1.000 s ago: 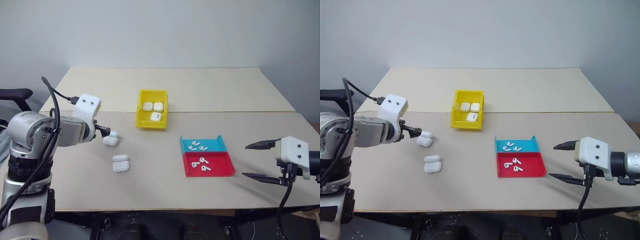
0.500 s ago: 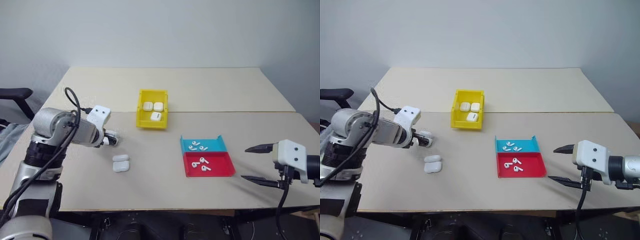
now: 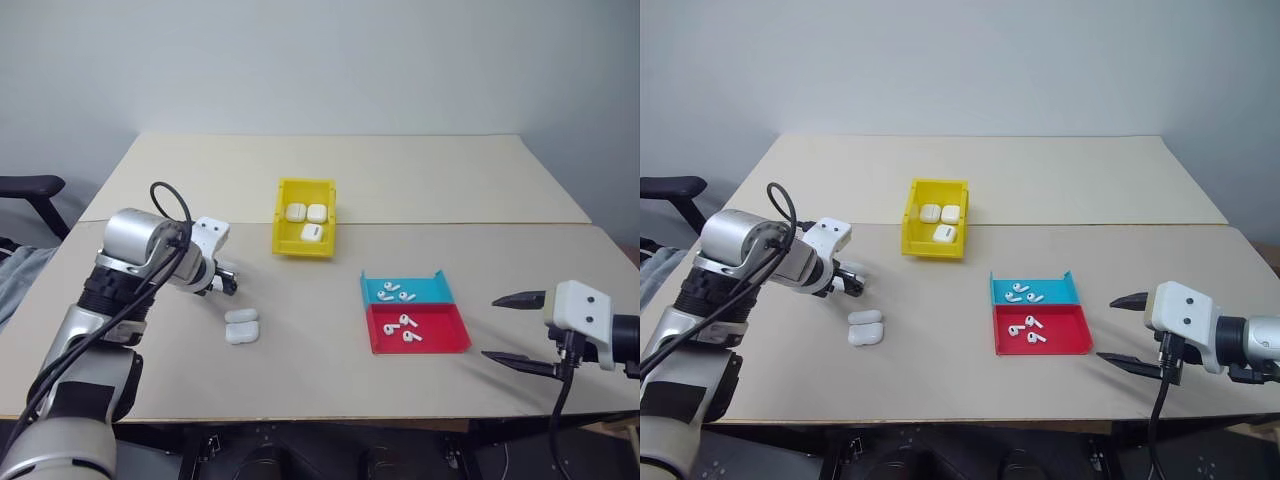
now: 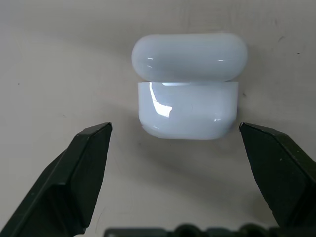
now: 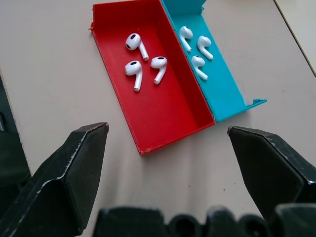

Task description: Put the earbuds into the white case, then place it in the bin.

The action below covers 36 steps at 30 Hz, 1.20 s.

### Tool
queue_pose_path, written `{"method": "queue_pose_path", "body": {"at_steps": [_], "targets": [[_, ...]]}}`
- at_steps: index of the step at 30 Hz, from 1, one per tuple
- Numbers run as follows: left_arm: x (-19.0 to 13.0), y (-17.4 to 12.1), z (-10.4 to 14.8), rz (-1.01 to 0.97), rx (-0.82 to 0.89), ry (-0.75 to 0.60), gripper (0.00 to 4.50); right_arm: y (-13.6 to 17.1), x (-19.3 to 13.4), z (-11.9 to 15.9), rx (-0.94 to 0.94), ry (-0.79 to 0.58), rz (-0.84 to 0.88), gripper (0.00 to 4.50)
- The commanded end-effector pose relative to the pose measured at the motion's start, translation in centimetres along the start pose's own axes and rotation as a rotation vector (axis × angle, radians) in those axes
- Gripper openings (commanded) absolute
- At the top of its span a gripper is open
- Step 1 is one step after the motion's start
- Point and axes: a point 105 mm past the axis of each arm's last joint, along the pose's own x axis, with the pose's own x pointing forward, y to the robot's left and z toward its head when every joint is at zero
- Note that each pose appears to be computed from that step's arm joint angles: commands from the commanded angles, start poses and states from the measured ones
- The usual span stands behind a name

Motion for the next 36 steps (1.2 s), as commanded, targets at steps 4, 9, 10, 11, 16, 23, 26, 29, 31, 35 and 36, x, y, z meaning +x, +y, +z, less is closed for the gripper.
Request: {"method": "queue_pose_path", "body": {"at_steps": [4, 9, 10, 11, 16, 23, 26, 29, 31, 35, 36], "targets": [[-0.3, 0.5, 1.7, -0.02, -0.015, -0.047, 4.5, -0.5, -0.5, 0.3, -0.018, 0.01, -0.05, 4.48], [0.1, 0.3, 1.9, -0.037, -0.012, -0.044, 4.5, -0.6, -0.5, 0.0, -0.013, 0.023, -0.06, 4.48], [0.2, 0.3, 2.0, -0.031, -0.006, -0.047, 4.5, -0.6, -0.5, 0.0, -0.012, 0.025, -0.061, 4.48], [0.2, 0.3, 2.0, -0.039, -0.01, -0.041, 4.5, -0.6, -0.4, -0.1, -0.01, 0.028, -0.062, 4.48], [0.6, 0.3, 1.7, -0.041, -0.006, -0.026, 4.5, -0.7, -0.3, -0.1, -0.008, 0.026, -0.073, 4.48], [1.0, 0.2, 1.7, -0.046, 0.002, -0.02, 4.5, -1.0, -0.2, -0.2, -0.003, 0.032, -0.091, 4.48], [1.1, 0.2, 1.6, -0.05, -0.001, -0.014, 4.11, -1.1, -0.1, -0.3, -0.005, 0.039, -0.094, 4.5], [1.2, 0.2, 1.6, -0.055, -0.002, -0.012, 3.26, -1.1, -0.2, -0.3, -0.005, 0.042, -0.097, 4.5], [1.1, 0.2, 1.6, -0.064, 0.0, -0.016, 2.78, -1.1, -0.2, -0.3, -0.005, 0.042, -0.099, 4.5], [0.7, 0.4, 2.1, -0.044, 0.017, -0.045, 2.78, -1.2, -0.2, -0.3, -0.006, 0.041, -0.104, 4.5], [0.6, 0.4, 2.2, -0.039, 0.02, -0.051, 2.78, -1.2, -0.2, -0.3, -0.006, 0.04, -0.105, 4.5]]}}
